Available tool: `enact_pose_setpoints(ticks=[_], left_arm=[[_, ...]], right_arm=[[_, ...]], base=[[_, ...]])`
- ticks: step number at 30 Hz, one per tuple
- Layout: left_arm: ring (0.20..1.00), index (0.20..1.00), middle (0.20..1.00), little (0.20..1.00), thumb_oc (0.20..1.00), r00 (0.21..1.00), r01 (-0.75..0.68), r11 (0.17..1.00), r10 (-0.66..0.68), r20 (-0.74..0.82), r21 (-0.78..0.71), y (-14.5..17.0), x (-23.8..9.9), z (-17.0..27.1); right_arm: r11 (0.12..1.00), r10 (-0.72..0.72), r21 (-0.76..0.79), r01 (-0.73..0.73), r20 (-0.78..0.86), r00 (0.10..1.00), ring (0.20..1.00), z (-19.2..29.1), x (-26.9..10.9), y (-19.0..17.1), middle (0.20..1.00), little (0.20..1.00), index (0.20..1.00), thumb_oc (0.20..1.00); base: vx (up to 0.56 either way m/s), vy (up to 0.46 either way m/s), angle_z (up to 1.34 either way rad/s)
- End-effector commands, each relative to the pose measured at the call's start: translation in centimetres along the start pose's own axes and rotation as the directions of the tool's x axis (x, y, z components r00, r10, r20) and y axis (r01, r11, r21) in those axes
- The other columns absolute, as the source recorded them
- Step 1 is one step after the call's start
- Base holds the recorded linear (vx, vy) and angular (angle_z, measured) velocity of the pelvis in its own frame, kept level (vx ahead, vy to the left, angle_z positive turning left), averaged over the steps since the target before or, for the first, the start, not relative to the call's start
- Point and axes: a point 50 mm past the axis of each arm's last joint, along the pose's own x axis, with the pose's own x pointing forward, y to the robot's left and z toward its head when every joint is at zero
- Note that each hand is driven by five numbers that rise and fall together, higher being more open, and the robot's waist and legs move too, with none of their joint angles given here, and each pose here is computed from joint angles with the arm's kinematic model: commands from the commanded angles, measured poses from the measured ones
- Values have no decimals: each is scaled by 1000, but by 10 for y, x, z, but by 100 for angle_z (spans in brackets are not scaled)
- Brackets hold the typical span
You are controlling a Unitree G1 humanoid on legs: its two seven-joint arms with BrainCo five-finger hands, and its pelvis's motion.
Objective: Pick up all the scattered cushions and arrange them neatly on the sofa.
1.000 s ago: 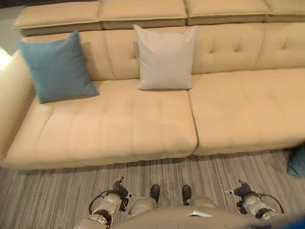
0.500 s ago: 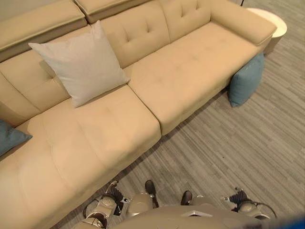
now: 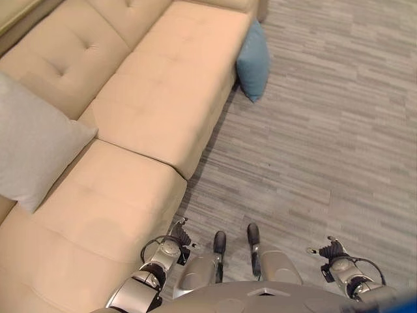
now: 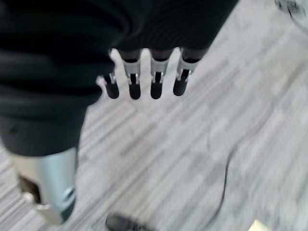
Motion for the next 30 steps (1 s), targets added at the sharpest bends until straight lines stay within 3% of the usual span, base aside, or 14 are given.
enact_pose_setpoints(ticks=[1,7,19,30], left_arm=[[1000,1000,1000,1000,1000,994,-47,999,46,-102,-8,16,-6,-35],[1000,1000,1000,1000,1000,985,-41,999,37,-167,-20,11,-13,-54],[1000,1000,1000,1000,1000,998,57,998,-55,-39,41,-17,-5,-13],[1000,1000,1000,1000,1000,989,41,999,-40,-140,1,-16,-11,-42]], right_arm=[[999,-40,-27,40,-24,999,1000,-12,1,-13,1000,1000,1000,1000],[999,-43,21,45,-71,997,1000,-24,-1,-13,1000,1000,1000,1000],[995,-67,62,75,-117,991,1000,-42,-5,-14,1000,1000,1000,1000],[999,-34,-8,33,-125,992,1000,-49,-9,-3,1000,1000,1000,1000]], base=[[-1,49,-137],[28,-34,-61],[104,-116,4],[222,62,-40]])
